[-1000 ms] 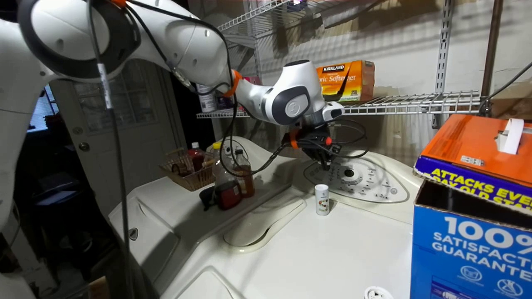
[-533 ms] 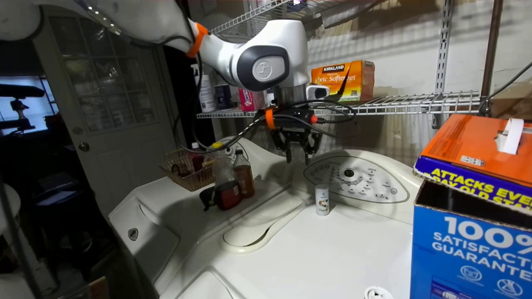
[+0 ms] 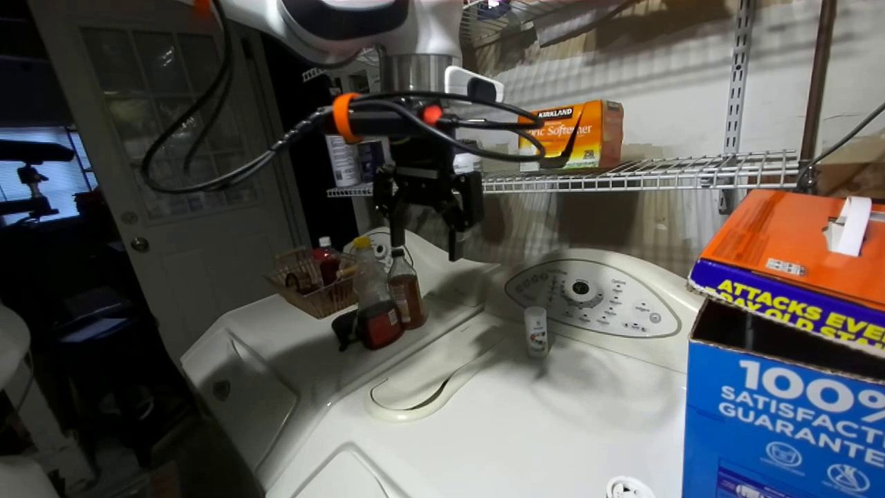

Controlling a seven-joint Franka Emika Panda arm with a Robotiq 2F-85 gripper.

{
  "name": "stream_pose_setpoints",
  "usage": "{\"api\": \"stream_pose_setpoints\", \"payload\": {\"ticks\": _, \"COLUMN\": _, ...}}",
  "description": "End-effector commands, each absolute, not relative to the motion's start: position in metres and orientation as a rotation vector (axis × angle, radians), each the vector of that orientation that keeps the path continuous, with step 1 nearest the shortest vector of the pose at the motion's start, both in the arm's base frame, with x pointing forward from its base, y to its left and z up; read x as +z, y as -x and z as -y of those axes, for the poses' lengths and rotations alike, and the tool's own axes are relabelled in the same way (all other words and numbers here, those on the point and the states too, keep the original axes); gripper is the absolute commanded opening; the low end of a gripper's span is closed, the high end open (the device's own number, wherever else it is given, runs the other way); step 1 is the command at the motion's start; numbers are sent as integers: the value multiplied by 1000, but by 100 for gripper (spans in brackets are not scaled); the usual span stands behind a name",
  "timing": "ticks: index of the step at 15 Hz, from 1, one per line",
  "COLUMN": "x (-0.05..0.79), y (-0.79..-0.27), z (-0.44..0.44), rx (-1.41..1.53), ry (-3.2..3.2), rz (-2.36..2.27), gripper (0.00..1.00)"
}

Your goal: Press a button on the washing machine to the right

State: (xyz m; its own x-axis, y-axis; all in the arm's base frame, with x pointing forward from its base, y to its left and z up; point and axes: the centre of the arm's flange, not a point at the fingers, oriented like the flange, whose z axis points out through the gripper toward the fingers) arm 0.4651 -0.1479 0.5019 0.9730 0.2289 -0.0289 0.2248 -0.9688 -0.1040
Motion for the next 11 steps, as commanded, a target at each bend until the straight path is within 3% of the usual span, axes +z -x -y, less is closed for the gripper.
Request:
{"api": "stream_pose_setpoints", "payload": {"ticks": 1, "x": 510, "y": -454, "z": 151, "rx": 90, "ry": 3022, "rz": 307, "gripper": 100}}
{"api": "stream_pose_setpoints", "payload": {"ticks": 11, "x": 509, "y": -453, "z": 151, "rx": 101, "ry": 3014, "rz": 306, "gripper": 100}}
